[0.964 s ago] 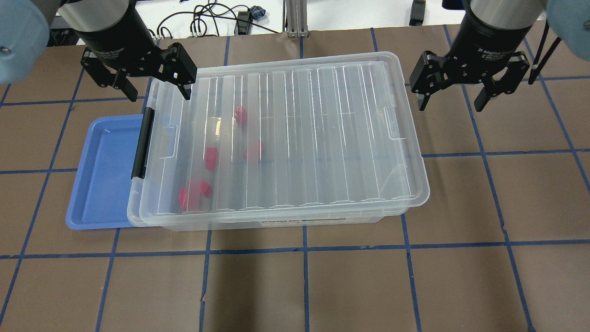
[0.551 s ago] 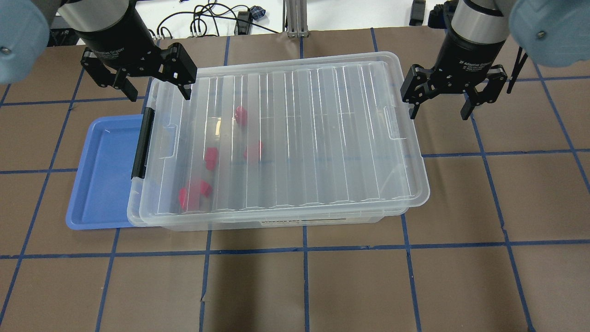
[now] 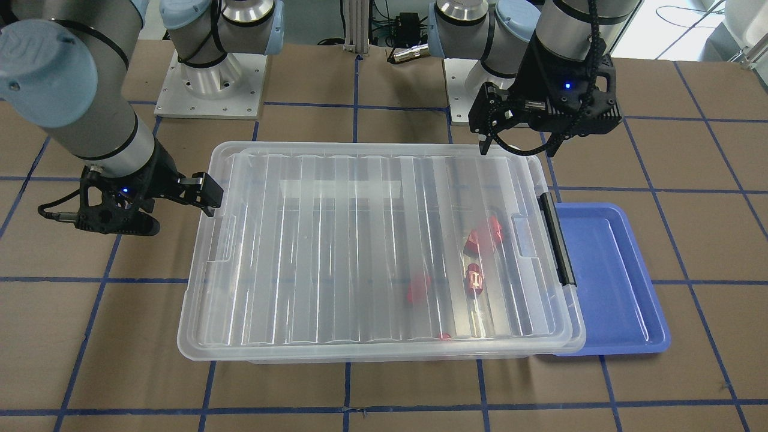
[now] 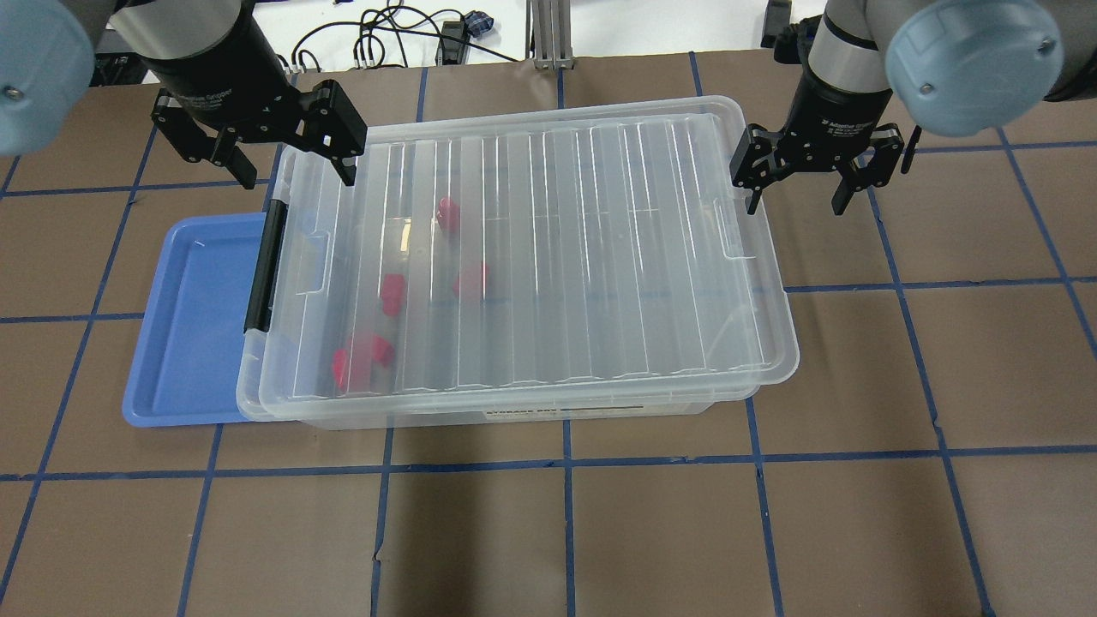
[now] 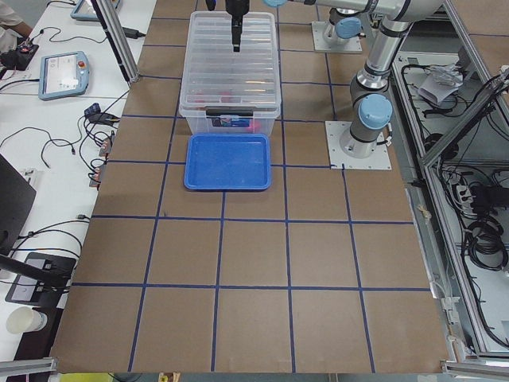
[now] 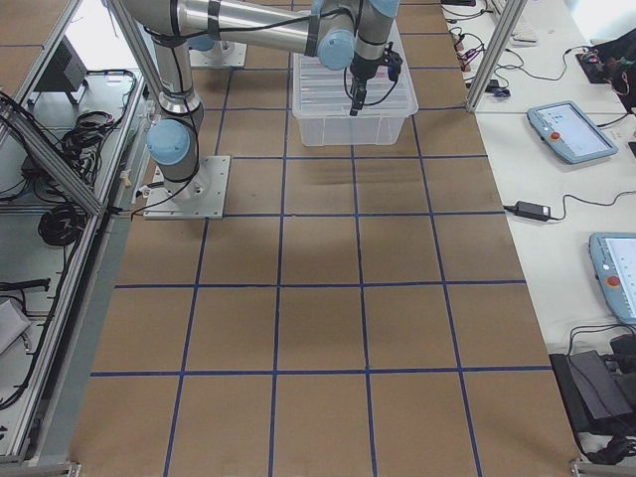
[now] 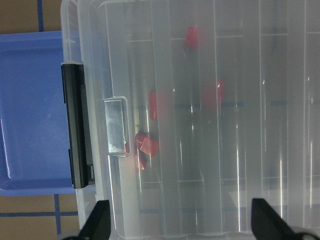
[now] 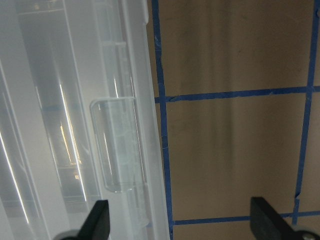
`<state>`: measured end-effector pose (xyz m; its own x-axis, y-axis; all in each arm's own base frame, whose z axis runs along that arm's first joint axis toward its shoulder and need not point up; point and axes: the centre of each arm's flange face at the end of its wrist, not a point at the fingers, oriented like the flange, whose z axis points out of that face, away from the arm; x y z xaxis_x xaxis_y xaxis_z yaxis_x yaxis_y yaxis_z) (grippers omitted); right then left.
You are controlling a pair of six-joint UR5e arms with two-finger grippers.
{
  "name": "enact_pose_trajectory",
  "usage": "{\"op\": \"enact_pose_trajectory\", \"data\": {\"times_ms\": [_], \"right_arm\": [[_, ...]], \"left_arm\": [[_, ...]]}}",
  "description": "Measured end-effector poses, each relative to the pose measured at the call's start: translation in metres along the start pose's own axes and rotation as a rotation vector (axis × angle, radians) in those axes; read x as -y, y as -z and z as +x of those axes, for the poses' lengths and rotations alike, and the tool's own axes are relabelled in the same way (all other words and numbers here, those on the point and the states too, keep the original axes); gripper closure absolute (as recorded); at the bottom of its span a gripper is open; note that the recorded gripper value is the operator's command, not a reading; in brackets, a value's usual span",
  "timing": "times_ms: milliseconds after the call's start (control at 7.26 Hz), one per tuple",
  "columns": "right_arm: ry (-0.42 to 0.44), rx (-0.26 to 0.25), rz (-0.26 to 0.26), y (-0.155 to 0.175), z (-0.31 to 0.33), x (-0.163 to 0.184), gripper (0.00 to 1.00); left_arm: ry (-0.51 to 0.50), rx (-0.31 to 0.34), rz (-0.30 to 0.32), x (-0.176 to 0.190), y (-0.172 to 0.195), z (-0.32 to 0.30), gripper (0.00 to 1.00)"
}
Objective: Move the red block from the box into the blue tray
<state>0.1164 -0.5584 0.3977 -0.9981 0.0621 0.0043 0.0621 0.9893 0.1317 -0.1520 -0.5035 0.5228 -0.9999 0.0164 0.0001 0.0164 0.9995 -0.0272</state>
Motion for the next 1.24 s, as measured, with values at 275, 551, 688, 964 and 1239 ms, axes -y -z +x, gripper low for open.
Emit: {"op": "enact_pose_trajectory", "data": {"times_ms": [275, 551, 688, 964, 1239], "right_arm": [[-0.002, 0.001, 0.012, -0.013, 0.000, 0.013, 0.00], [-0.007, 0.000, 0.013, -0.030, 0.000, 0.028, 0.00], [-0.011, -0.001, 0.016, -0.037, 0.001, 0.035, 0.00], [-0.017, -0.004, 0.012, -0.043, 0.004, 0.039, 0.00], [-0.036, -0.001, -0.001, -0.048, 0.020, 0.042, 0.00]], "left_arm": [[0.000, 0.000, -0.001, 0.000, 0.000, 0.000, 0.00], [0.001, 0.000, -0.002, 0.001, -0.001, 0.000, 0.00], [0.001, 0.000, -0.003, 0.001, -0.002, -0.001, 0.00], [0.002, 0.000, -0.004, 0.001, -0.002, -0.001, 0.00], [0.003, 0.000, -0.004, 0.001, -0.002, -0.001, 0.00]]}}
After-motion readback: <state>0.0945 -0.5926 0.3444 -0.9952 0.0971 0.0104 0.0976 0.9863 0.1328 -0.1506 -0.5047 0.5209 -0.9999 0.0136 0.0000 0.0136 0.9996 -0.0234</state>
